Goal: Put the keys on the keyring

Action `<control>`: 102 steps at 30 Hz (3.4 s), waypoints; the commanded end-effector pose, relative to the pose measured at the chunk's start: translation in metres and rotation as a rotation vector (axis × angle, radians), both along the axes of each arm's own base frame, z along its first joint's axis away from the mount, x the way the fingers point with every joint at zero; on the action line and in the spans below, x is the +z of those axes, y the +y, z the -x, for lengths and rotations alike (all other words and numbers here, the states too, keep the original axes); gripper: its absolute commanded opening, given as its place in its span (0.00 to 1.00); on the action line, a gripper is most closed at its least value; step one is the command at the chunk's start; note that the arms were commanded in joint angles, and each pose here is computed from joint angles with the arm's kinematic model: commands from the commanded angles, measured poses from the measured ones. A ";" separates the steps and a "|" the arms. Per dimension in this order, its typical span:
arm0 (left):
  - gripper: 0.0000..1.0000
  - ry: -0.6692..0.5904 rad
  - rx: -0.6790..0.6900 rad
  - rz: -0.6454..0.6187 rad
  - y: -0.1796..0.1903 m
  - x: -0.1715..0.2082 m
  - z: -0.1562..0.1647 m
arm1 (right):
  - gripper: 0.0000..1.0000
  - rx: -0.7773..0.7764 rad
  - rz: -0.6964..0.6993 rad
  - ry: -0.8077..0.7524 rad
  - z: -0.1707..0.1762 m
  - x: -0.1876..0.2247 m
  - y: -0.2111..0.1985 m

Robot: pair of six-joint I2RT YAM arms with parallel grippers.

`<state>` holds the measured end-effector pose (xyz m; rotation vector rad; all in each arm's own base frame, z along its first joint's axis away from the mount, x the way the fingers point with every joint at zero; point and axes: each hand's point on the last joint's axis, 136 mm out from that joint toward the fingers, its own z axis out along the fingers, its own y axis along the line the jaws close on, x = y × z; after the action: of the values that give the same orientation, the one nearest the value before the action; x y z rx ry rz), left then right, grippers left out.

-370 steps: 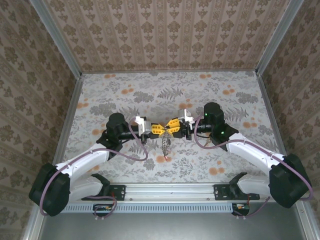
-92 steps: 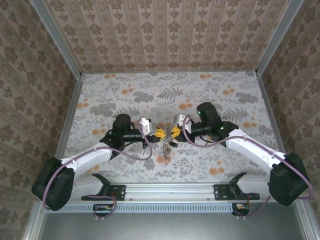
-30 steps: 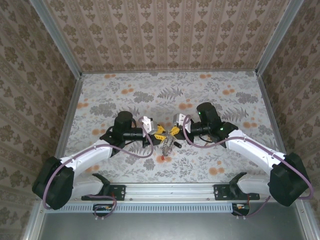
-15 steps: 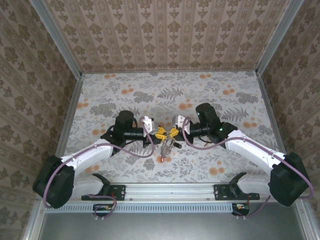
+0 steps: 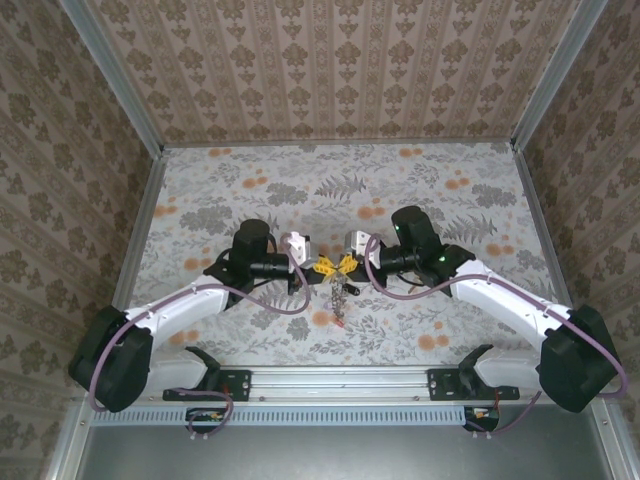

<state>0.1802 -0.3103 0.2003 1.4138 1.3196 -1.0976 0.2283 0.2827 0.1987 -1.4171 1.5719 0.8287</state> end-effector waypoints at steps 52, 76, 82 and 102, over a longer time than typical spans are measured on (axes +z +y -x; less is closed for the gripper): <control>0.22 -0.094 -0.052 -0.028 0.001 0.013 0.010 | 0.00 -0.048 -0.046 -0.089 -0.001 0.023 -0.007; 0.00 -0.140 -0.092 -0.088 -0.010 0.004 0.018 | 0.00 -0.002 -0.018 -0.076 0.008 0.017 0.002; 0.00 -0.120 -0.106 0.048 -0.007 0.023 0.018 | 0.11 0.003 -0.156 -0.058 0.010 0.023 -0.005; 0.00 -0.095 -0.144 0.155 -0.008 0.044 0.016 | 0.23 0.031 -0.282 -0.060 0.012 0.039 -0.005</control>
<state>0.1697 -0.3151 0.2337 1.4370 1.1239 -1.1534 0.2213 0.2749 0.2199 -1.2507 1.4162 0.9456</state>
